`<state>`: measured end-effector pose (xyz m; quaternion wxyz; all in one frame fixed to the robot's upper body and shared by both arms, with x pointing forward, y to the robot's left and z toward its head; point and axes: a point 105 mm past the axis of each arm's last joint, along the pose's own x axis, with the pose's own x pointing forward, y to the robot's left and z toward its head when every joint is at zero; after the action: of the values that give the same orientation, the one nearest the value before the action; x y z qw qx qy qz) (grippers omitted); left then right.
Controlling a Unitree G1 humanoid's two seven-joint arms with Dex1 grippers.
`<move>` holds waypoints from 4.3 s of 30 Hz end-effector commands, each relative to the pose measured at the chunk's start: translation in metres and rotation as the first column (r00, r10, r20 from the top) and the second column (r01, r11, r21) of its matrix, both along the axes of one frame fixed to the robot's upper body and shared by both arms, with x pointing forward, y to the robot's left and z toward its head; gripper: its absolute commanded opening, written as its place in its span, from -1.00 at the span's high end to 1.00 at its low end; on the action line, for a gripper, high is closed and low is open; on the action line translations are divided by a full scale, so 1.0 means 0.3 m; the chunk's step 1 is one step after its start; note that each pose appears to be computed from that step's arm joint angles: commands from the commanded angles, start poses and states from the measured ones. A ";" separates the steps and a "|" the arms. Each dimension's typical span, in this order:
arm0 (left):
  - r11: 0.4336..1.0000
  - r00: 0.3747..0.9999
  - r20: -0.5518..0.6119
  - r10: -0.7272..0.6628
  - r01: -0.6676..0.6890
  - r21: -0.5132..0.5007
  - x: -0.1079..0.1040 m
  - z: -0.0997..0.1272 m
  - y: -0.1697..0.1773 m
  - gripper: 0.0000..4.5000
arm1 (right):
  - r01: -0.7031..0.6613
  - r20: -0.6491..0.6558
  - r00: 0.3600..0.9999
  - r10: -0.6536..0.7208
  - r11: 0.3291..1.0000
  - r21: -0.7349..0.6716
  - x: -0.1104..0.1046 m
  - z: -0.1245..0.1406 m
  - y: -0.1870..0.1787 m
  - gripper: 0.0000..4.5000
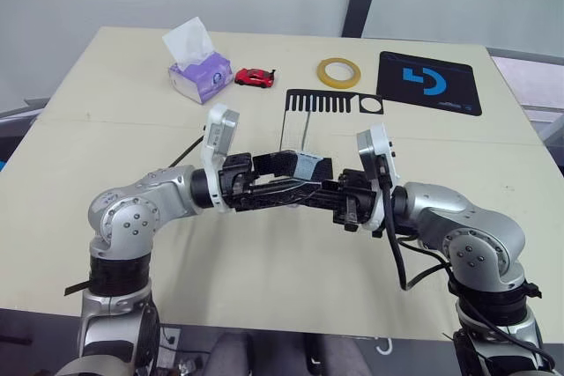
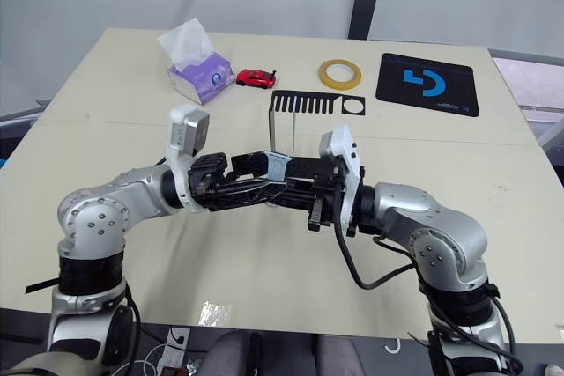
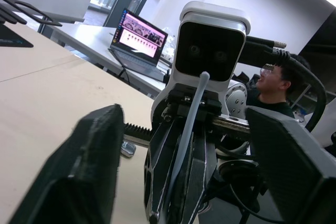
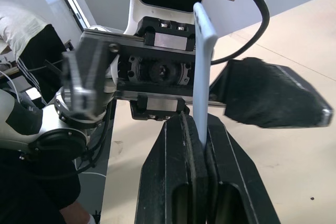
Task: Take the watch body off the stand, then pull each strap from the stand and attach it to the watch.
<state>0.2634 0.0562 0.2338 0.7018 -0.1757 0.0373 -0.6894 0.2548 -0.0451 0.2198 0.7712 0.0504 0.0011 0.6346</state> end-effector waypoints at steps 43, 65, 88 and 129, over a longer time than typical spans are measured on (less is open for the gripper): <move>0.997 1.000 -0.003 0.014 -0.014 -0.071 -0.001 0.002 -0.019 -0.32 | -0.010 0.013 1.000 0.010 1.000 0.010 0.002 0.016 -0.010 1.00; 0.995 1.000 -0.006 0.014 -0.015 -0.098 0.001 0.014 -0.024 -0.09 | -0.014 0.015 1.000 0.014 1.000 0.010 0.001 0.019 -0.007 1.00; 0.993 1.000 -0.017 -0.005 0.003 -0.122 -0.004 0.022 -0.031 0.96 | -0.003 0.014 1.000 0.003 1.000 0.017 0.003 0.026 -0.010 1.00; 0.964 0.910 0.379 -0.168 0.071 0.257 -0.031 -0.056 0.028 1.00 | 0.782 -0.004 0.611 -0.792 0.604 -0.155 -0.202 -0.117 -0.430 -0.98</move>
<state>0.2574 0.0654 0.2131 0.6773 0.0277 0.0069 -0.7352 0.2042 -0.1870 0.1593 0.9682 0.0492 0.1089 0.2196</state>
